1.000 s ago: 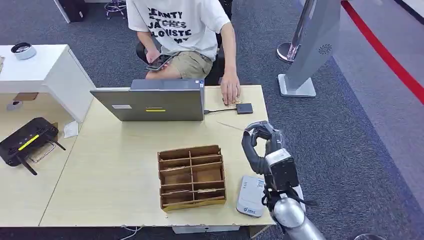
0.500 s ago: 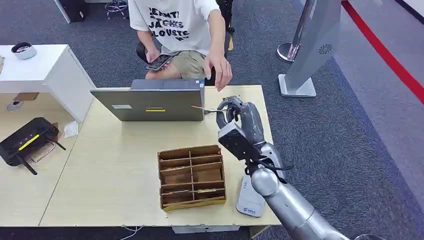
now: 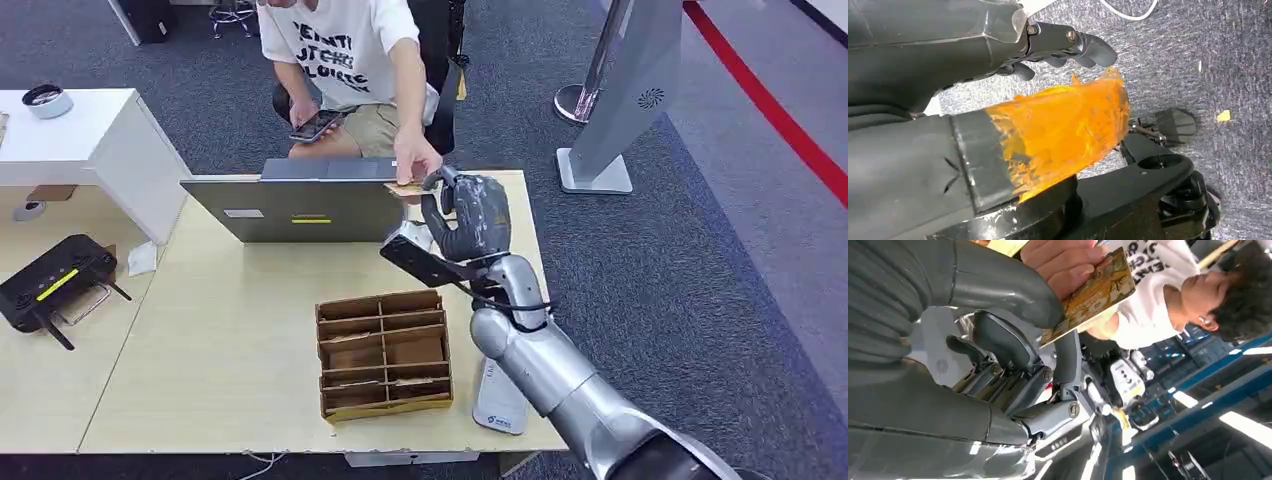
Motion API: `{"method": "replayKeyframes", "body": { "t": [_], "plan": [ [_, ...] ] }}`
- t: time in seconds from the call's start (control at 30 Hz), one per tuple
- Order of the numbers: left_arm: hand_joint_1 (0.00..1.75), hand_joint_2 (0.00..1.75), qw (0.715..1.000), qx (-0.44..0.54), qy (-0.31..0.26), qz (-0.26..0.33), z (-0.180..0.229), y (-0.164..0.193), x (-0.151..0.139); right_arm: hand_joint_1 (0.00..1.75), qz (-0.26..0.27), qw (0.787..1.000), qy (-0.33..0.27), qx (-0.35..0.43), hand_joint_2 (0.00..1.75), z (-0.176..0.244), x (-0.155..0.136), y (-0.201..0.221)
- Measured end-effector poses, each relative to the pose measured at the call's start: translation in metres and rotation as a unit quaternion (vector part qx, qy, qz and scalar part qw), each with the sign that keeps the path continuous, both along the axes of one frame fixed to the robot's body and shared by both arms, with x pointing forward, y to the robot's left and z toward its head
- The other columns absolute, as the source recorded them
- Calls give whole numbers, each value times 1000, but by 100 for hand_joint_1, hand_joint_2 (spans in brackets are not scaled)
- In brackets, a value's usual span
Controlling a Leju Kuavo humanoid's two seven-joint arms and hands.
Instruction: Pass the card to the sensor for recognition and then transmit it.
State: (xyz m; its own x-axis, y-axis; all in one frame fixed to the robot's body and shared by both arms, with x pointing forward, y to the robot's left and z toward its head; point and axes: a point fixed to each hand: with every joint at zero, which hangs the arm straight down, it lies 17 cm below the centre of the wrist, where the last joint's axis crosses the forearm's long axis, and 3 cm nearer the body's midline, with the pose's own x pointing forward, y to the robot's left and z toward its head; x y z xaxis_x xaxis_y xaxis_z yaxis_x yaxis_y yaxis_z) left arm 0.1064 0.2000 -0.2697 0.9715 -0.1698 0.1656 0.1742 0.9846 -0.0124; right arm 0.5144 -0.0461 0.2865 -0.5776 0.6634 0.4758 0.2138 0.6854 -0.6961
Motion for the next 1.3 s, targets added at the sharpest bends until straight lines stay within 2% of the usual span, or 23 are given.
{"method": "replayKeyframes", "body": {
  "t": [0.13,0.5,0.53,0.57,0.73,0.77,0.83,0.9,1.0,1.07,1.1,1.2,1.3],
  "plan": [
    [0,0,1000,0,0,2,0,1,0,175,-19,1000,-3,-22,175,-8,3,-1],
    [0,0,1000,2,0,2,0,3,0,175,-26,999,6,-31,175,-16,9,-2],
    [0,0,1000,2,0,2,0,3,0,122,-26,999,7,-31,175,-16,9,-2],
    [0,0,1000,2,0,2,0,3,0,0,-27,999,7,-31,175,-16,9,-3],
    [0,0,1000,2,0,5,0,3,0,0,-24,999,6,-34,175,-16,8,1],
    [0,0,1000,2,0,7,0,3,0,0,-21,999,6,-34,0,-16,8,2],
    [0,0,1000,2,1,11,0,4,1,0,5,999,24,-22,0,-21,6,10],
    [0,0,1000,3,0,16,-1,5,1,0,54,996,69,13,0,-32,0,23],
    [0,0,1000,4,-1,21,-1,7,1,0,150,969,160,111,0,-49,-18,41],
    [0,0,1000,6,-2,22,-1,8,2,0,208,940,207,176,0,-56,-35,51],
    [0,0,1000,7,-4,23,-1,10,2,0,251,914,230,220,0,-55,-48,58],
    [0,0,1000,10,-5,23,-1,13,2,0,325,859,264,294,0,-55,-78,61],
    [0,0,1000,13,-7,23,-2,16,3,0,372,818,277,342,0,-53,-99,56]
  ]
}}
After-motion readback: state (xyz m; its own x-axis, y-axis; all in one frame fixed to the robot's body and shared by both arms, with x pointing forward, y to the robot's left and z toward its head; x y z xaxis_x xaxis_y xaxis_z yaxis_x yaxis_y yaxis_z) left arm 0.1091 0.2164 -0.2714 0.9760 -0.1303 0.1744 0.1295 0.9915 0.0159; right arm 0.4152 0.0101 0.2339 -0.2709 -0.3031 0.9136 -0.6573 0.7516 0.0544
